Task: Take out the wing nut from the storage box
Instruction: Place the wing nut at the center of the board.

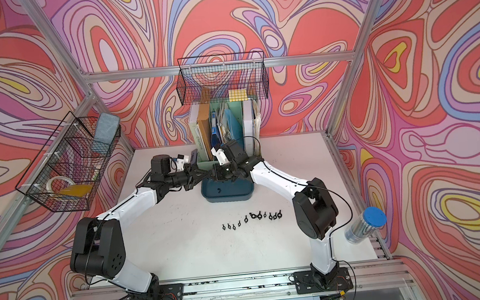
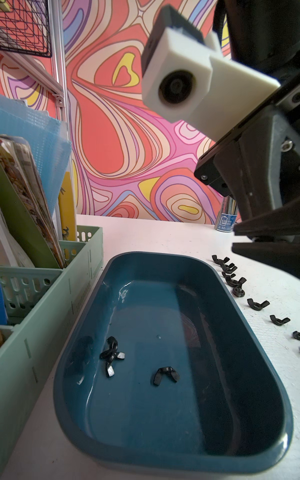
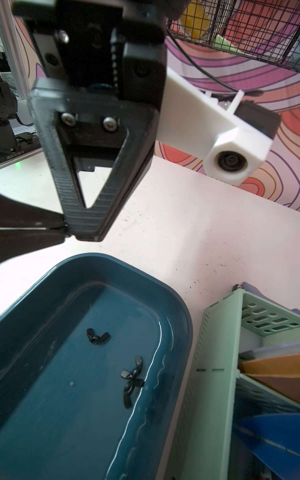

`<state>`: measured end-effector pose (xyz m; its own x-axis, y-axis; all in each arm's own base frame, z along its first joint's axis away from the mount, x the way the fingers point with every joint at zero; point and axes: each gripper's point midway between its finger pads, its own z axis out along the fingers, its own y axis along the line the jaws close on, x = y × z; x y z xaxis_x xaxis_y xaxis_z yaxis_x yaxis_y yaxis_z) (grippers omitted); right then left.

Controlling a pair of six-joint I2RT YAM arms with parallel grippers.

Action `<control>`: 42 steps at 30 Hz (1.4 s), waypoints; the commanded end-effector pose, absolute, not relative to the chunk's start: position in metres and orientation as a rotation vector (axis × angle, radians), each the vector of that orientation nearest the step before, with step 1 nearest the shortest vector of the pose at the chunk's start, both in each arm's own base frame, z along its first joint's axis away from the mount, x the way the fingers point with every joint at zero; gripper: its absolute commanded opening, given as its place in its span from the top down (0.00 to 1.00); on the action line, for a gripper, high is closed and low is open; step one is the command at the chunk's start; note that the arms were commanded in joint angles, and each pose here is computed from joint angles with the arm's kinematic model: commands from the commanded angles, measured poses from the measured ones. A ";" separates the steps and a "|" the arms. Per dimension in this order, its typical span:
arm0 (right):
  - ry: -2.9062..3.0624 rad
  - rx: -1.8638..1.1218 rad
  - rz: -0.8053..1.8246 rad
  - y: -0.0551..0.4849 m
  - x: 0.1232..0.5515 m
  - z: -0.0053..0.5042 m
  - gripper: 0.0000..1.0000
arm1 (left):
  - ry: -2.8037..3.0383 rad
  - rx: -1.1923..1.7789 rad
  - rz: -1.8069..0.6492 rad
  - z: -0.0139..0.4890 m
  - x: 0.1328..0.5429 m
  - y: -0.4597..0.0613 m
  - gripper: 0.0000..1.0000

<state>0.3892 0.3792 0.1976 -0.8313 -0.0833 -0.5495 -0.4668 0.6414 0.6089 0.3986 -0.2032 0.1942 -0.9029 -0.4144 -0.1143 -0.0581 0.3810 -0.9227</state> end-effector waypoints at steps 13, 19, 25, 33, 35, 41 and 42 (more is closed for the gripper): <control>2.407 -0.350 0.930 0.358 0.399 0.187 0.51 | 2.421 -0.346 -1.336 0.188 0.385 -0.193 1.00; 2.427 -0.284 0.834 0.335 0.406 0.178 0.28 | 2.542 -0.321 -1.108 0.172 0.361 -0.171 1.00; 2.443 -0.218 0.723 0.311 0.413 0.171 0.15 | 2.666 -0.254 -0.894 0.152 0.322 -0.157 1.00; 2.472 -0.155 0.614 0.293 0.417 0.160 0.02 | 2.815 -0.110 -0.665 0.110 0.268 -0.168 1.00; 2.482 -0.149 0.597 0.291 0.416 0.158 0.02 | 2.840 -0.109 -0.647 0.097 0.260 -0.173 1.00; 2.502 -0.152 0.583 0.286 0.410 0.154 0.02 | 2.895 0.018 -0.499 0.072 0.243 -0.188 0.98; 2.507 -0.154 0.578 0.286 0.409 0.153 0.02 | 2.906 0.037 -0.473 0.067 0.239 -0.191 0.98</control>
<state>0.4140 0.2954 0.1467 -0.8410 0.0088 -0.5409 -0.2400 0.8900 0.3877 0.2428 -0.1933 0.0810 -0.9814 -0.0291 -0.1898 0.0482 0.9195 -0.3901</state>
